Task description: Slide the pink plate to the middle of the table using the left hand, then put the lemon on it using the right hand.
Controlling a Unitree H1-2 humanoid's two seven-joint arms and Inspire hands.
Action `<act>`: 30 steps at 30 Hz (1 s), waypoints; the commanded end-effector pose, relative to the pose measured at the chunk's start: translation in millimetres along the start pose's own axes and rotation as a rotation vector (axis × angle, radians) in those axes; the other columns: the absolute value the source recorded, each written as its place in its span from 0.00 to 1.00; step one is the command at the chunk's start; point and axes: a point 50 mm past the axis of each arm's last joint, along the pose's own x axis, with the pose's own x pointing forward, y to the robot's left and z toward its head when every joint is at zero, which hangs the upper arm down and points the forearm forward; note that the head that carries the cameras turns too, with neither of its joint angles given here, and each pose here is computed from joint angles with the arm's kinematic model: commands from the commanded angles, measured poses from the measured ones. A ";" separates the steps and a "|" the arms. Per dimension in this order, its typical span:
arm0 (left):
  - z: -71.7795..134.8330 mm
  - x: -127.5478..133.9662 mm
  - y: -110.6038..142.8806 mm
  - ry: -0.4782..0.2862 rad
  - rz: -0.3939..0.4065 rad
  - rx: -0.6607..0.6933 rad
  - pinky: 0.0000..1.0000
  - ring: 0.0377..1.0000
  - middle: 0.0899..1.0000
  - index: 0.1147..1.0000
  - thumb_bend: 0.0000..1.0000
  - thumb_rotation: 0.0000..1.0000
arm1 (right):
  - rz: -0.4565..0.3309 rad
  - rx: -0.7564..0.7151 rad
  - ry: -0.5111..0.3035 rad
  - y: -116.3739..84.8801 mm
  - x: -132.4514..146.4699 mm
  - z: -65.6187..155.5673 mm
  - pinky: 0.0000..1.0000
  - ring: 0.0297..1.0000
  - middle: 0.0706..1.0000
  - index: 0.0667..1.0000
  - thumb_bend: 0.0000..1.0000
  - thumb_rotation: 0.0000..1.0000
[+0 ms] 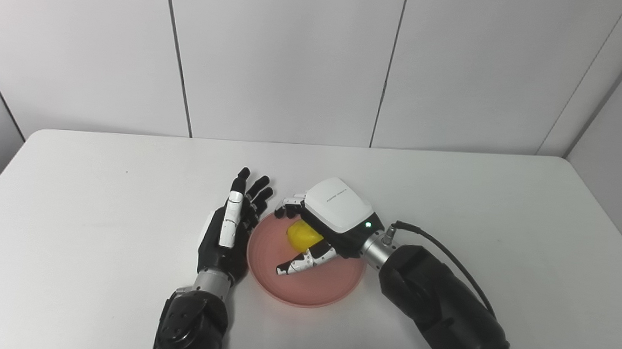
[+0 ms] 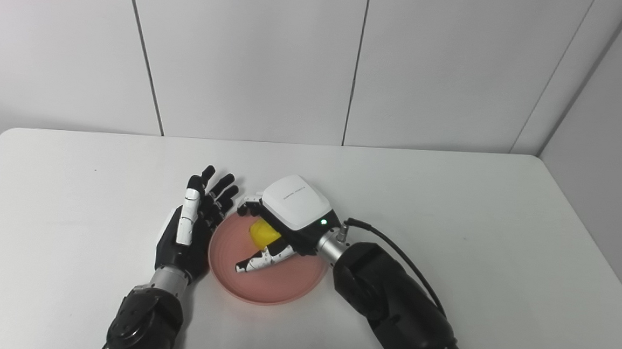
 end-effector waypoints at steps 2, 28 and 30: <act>-19.2 -7.4 7.8 0.059 0.068 0.019 0.96 0.91 0.90 0.98 0.80 0.82 | -0.165 0.050 -0.064 -31.4 6.7 1.7 0.51 0.56 0.58 0.58 0.76 0.67; 25.3 19.6 30.2 -0.085 0.059 0.243 1.00 1.00 1.00 1.00 0.87 0.98 | -0.524 0.978 0.201 -24.5 -19.5 -25.7 0.88 0.92 0.93 0.90 0.66 1.00; 28.1 21.3 31.1 -0.091 0.065 0.255 1.00 1.00 1.00 1.00 0.87 0.99 | -0.534 1.058 0.230 -22.5 -21.4 -26.2 0.91 0.94 0.94 0.92 0.68 1.00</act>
